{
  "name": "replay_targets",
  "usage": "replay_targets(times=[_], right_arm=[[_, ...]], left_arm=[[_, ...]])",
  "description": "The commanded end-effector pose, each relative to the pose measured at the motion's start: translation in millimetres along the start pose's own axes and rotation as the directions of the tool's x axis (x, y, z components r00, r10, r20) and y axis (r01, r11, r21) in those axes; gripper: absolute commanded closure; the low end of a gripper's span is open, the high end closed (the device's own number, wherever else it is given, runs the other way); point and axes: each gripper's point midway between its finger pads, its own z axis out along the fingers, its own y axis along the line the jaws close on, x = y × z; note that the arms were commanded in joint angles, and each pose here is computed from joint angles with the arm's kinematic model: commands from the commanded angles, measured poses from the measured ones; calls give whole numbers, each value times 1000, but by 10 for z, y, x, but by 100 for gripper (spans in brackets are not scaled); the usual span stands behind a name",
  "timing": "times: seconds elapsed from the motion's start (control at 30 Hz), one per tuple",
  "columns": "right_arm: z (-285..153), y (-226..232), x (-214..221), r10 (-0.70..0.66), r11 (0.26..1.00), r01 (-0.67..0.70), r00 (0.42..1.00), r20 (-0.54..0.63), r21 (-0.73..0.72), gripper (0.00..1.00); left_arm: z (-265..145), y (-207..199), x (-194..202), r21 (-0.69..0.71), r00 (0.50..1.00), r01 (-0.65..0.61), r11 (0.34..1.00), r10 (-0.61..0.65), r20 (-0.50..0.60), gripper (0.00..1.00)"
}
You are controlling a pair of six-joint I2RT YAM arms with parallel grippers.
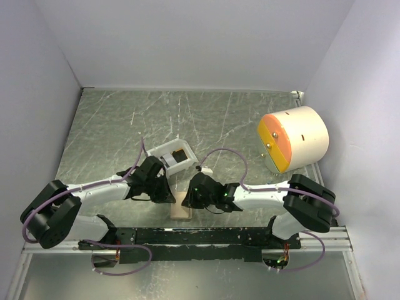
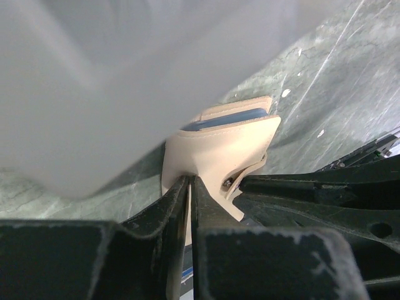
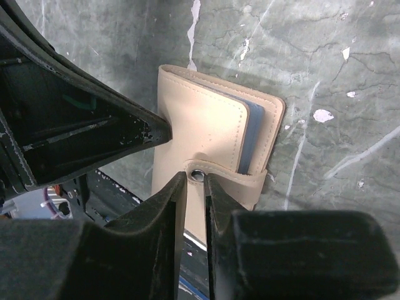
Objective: Put the credit cards into the card holder
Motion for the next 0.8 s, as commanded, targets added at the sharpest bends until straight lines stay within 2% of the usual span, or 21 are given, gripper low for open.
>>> replay_targets(times=[0.0, 0.3, 0.5, 0.77], right_arm=[[70, -59, 1, 9, 1000, -10, 1000, 17, 23, 82], [95, -83, -19, -2, 999, 1, 1000, 23, 46, 84], [98, -192, -28, -41, 992, 40, 999, 12, 121, 96], [165, -289, 60, -81, 976, 89, 996, -47, 197, 95]], left_arm=[[24, 75, 103, -10, 1000, 5, 1000, -5, -29, 82], [45, 78, 123, -4, 999, 8, 1000, -9, -40, 82], [17, 59, 104, -2, 1000, 6, 1000, -6, -28, 82], [32, 73, 114, -2, 999, 8, 1000, -9, -33, 82]])
